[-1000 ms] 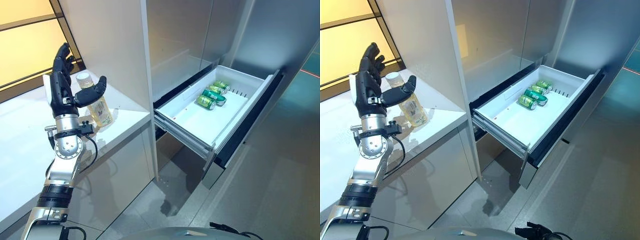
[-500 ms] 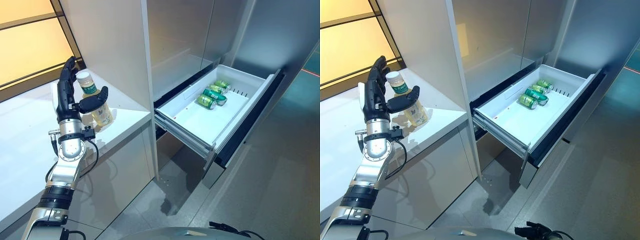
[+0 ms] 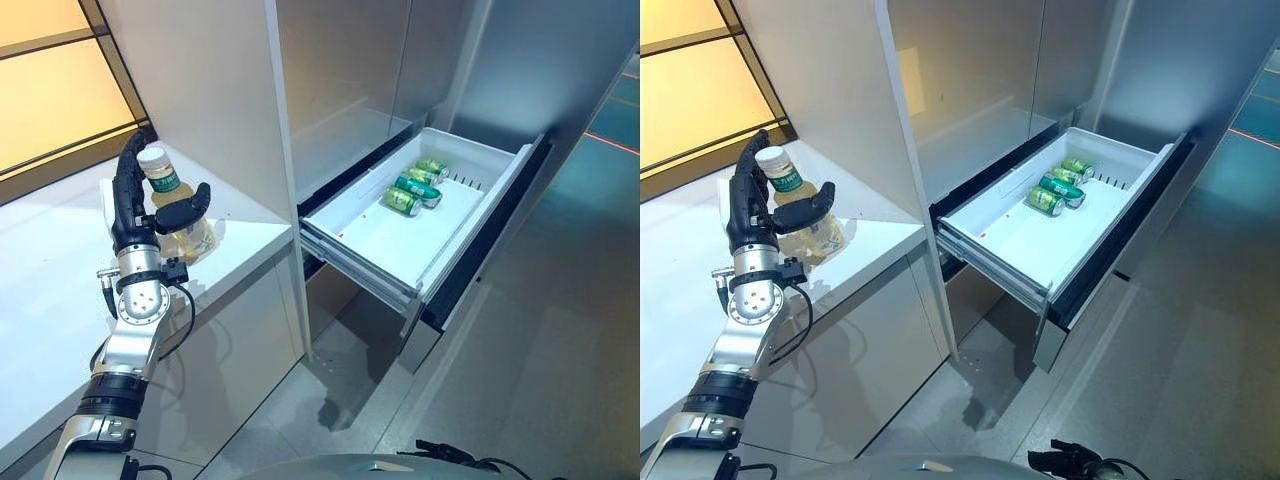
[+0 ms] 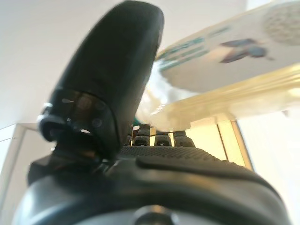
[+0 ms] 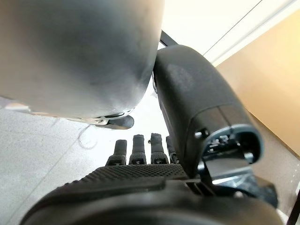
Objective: Put drinks into fridge and close the fridge
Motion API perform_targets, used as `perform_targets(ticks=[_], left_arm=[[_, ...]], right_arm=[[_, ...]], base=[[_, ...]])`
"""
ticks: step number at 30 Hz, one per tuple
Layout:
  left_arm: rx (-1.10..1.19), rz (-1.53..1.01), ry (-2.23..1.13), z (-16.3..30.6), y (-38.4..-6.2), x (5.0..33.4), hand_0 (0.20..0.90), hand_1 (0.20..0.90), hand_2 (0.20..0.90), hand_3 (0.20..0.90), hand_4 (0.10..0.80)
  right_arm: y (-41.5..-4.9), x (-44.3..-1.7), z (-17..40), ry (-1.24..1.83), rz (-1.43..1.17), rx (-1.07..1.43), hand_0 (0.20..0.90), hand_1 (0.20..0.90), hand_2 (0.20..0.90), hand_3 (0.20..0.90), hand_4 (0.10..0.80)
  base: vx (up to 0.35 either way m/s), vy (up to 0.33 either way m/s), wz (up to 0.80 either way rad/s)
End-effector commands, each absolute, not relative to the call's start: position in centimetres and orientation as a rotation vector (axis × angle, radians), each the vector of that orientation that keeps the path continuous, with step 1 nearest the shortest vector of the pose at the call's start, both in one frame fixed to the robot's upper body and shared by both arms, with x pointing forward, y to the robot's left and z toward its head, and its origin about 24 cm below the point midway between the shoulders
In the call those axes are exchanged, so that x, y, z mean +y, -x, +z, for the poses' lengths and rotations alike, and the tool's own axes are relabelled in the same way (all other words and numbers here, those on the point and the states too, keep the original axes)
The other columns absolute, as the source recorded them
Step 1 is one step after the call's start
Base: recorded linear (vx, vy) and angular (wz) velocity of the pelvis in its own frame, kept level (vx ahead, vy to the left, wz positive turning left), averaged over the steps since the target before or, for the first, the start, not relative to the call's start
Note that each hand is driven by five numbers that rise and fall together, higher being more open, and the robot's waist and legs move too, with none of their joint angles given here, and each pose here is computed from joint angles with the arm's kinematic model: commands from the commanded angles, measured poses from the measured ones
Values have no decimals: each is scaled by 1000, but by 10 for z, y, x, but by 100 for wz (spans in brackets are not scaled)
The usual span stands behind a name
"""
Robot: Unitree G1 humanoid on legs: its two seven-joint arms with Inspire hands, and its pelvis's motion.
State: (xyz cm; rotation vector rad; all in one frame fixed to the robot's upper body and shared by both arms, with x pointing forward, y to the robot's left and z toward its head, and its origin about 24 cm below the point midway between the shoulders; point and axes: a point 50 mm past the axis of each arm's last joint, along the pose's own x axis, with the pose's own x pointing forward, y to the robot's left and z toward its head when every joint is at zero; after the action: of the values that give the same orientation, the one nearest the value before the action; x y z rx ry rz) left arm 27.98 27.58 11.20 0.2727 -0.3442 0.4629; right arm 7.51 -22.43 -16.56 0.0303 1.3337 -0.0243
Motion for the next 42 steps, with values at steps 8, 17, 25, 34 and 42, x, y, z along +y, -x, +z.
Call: perform_targets(ticks=[8, 17, 25, 34, 42], left_arm=[[-522, 475, -240, 156, -299, 270, 900, 900, 900, 900, 800], [-482, 463, -184, 150, -301, 271, 300, 300, 300, 200, 100], [-513, 441, -124, 157, -301, 271, 300, 300, 300, 200, 100], [-742, 182, 176, 189, -289, 240, 300, 300, 300, 200, 100], [-851, -156, 147, 211, -279, 203, 300, 300, 300, 200, 100]], right_arm=[[-61, -235, -166, 27, -5, 1399, 900, 900, 900, 900, 800], [-63, -233, -165, 22, -2, 1395, 900, 900, 900, 900, 800], [-77, -227, -163, 41, 69, 1322, 900, 900, 900, 900, 800], [-167, -182, -114, 209, 422, 804, 900, 900, 900, 900, 800], [-204, -146, -59, 89, 646, 530, 900, 900, 900, 900, 800]], base=[[1, 5, -4], [0, 0, -1], [0, 0, 0], [-4, -3, 0], [-33, -34, 1]])
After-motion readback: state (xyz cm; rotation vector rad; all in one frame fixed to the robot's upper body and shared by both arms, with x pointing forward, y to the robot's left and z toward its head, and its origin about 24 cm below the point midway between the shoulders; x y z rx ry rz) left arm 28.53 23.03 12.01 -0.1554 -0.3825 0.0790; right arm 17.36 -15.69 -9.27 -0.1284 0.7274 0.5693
